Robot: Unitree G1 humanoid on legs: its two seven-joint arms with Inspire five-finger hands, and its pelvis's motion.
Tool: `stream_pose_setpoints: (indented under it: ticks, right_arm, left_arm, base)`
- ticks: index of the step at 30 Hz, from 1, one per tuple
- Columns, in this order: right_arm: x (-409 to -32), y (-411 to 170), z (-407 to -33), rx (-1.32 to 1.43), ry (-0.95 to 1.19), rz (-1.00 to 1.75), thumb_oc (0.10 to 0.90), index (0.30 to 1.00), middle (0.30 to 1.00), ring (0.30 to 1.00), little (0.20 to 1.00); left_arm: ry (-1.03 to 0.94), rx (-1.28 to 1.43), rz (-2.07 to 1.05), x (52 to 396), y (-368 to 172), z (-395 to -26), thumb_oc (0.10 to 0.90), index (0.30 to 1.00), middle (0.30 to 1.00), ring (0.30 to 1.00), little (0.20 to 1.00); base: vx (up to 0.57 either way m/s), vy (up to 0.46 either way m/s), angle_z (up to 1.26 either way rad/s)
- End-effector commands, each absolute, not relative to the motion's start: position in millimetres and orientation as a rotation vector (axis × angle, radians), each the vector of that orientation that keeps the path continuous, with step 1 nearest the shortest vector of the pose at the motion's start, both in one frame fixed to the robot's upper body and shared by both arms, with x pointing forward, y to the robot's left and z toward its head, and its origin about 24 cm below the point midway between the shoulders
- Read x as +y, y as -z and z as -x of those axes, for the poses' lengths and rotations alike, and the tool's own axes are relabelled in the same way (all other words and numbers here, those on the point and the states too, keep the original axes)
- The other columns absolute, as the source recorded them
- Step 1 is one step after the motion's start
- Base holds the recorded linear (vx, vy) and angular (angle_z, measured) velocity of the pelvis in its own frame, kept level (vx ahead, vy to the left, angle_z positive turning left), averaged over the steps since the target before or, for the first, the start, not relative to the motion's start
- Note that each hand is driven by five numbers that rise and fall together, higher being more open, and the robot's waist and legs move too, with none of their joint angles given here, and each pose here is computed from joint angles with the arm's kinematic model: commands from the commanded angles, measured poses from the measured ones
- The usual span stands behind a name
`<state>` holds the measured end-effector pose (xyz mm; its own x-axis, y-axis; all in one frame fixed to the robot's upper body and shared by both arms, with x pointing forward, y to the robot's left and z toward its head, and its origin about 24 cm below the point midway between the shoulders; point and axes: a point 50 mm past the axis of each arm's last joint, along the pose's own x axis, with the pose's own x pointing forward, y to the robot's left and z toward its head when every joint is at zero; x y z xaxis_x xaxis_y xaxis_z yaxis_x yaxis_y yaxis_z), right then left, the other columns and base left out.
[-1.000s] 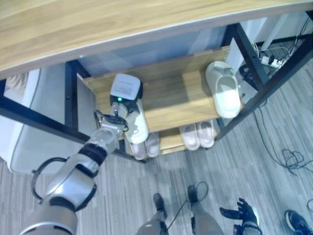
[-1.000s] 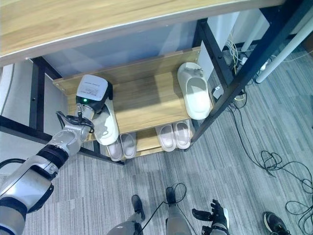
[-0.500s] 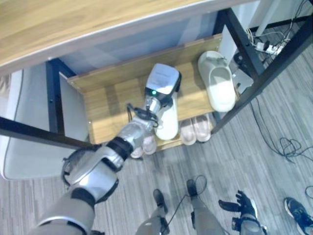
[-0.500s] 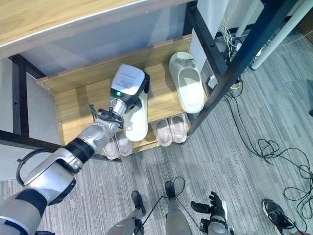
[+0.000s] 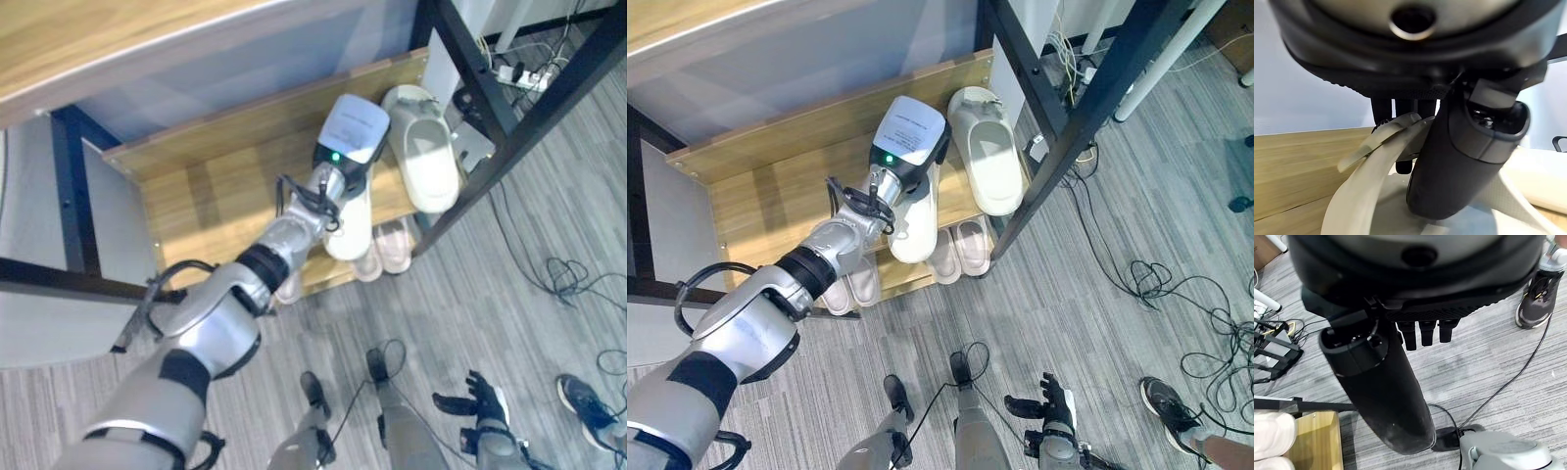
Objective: Arrange the slippers neatly on the shoe rack.
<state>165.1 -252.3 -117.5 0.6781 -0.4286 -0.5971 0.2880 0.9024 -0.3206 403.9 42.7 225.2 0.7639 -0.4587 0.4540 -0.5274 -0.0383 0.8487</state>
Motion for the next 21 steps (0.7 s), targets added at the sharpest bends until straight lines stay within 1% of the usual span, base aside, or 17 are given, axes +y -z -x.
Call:
stream_pose_setpoints:
  ticks: [1,11,18,19,20,21]
  right_arm:
    - [-281.6,106.4,-163.7,0.681,0.450,0.302,0.800,0.900,0.900,0.900,0.900]
    - [-288.4,102.0,-168.2,0.666,0.458,0.317,0.800,0.900,0.900,0.900,0.900]
    - [-291.3,100.3,-170.2,0.661,0.461,0.331,0.800,0.900,0.900,0.900,0.900]
    - [-290.7,100.6,-169.6,0.661,0.459,0.332,0.800,0.900,0.900,0.900,0.900]
    - [-289.8,101.1,-169.5,0.663,0.449,0.341,0.800,0.900,0.900,0.900,0.900]
    - [-289.8,100.9,-170.1,0.663,0.447,0.344,0.800,0.900,0.900,0.900,0.900]
  left_arm:
    - [-0.184,-0.896,-1.644,20.1,-279.8,-403.2,0.400,0.300,0.300,0.300,0.300]
    - [-0.234,-0.949,-1.714,19.0,-302.2,-401.6,0.400,0.300,0.300,0.300,0.300]
    - [-0.281,-0.953,-1.749,28.4,-315.5,-402.8,0.400,0.300,0.300,0.300,0.300]
    - [-0.292,-0.956,-1.746,29.3,-318.7,-402.6,0.565,0.547,0.547,0.547,0.547]
    - [-0.309,-0.952,-1.745,32.2,-322.3,-403.0,0.800,0.900,0.900,0.900,0.900]
    - [-0.314,-0.954,-1.746,32.6,-323.8,-402.9,0.800,0.900,0.900,0.900,0.900]
  base:
    - [0.00,0.000,0.00]
    - [0.01,-0.006,-0.05]
    - [0.00,0.000,0.00]
    - [0.00,0.000,0.00]
    - [0.00,0.000,0.00]
    - [0.00,0.000,0.00]
